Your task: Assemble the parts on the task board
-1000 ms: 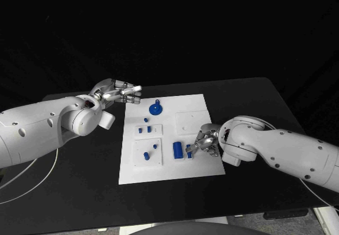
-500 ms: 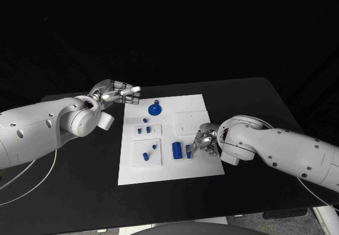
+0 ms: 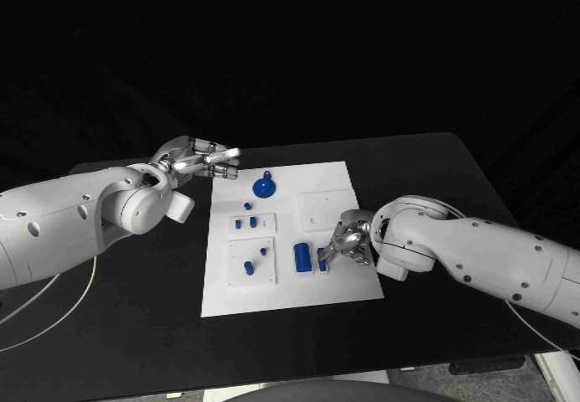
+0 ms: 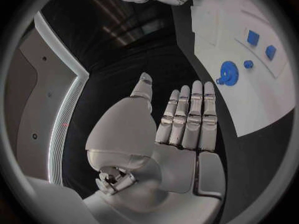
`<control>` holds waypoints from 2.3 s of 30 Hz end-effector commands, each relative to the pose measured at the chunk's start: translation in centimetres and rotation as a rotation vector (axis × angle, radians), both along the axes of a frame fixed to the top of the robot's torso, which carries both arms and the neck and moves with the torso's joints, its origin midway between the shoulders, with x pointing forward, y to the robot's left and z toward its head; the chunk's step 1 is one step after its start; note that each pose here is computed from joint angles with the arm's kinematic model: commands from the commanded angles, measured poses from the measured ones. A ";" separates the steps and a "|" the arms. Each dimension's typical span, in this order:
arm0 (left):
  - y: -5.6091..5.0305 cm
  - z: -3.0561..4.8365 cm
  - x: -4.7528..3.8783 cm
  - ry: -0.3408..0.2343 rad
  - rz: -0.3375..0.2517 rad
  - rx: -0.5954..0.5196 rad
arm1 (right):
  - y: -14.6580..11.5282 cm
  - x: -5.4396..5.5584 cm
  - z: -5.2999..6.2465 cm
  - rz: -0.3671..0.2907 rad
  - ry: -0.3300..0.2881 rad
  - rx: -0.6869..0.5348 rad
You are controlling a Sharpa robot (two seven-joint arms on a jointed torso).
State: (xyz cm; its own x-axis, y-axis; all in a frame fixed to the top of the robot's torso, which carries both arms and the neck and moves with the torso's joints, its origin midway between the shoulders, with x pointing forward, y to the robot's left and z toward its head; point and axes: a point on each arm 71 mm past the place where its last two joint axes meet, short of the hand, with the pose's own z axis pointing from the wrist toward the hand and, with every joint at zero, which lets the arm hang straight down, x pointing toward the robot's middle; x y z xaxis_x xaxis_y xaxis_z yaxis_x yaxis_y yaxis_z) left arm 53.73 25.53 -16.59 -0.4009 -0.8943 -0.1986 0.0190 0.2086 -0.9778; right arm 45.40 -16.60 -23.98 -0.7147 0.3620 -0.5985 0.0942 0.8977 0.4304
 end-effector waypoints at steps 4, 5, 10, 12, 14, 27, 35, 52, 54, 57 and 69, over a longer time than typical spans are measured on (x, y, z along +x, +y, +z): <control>-0.3 0.08 -0.03 0.001 -0.020 -0.002 | -0.2 -0.4 -1.0 0.032 0.027 -0.049; -0.3 0.08 -0.02 0.001 -0.020 -0.001 | -0.1 -0.5 -1.0 0.033 0.026 -0.050; -0.2 0.07 -0.02 0.001 -0.020 -0.001 | -0.2 -0.5 -1.0 0.036 0.019 -0.048; -0.2 0.07 -0.01 0.001 -0.019 0.000 | -0.1 -0.5 -1.0 0.039 0.014 -0.043; -0.2 0.06 0.00 0.002 -0.019 0.000 | -0.1 -0.5 -1.0 0.040 0.010 -0.038; -0.1 0.04 0.05 0.003 -0.017 0.002 | -0.3 -0.2 -1.0 0.041 -0.035 -0.042; -0.1 0.04 0.06 0.003 -0.015 0.003 | -0.6 0.0 -0.9 0.031 -0.056 -0.022; 0.1 0.04 0.06 0.002 -0.012 0.003 | -1.2 0.1 0.7 0.043 -0.216 0.075; 0.1 0.04 0.05 0.003 -0.013 0.003 | -1.5 0.2 0.9 0.042 -0.237 0.070; 0.1 0.04 0.05 0.003 -0.013 0.003 | -1.9 0.3 1.2 0.042 -0.274 0.063; 0.1 0.01 0.05 0.005 -0.014 0.004 | -1.5 0.1 2.5 0.182 -0.457 0.076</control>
State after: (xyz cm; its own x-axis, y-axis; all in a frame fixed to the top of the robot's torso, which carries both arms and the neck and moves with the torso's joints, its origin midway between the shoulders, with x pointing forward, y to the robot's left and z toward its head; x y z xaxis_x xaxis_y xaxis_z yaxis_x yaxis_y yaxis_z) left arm 53.82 25.86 -16.67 -0.3995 -0.8939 -0.2032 0.0113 0.2168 -0.9762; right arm 45.62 -18.59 -22.02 -0.4959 0.3442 -0.7973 -0.1599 0.8662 0.4734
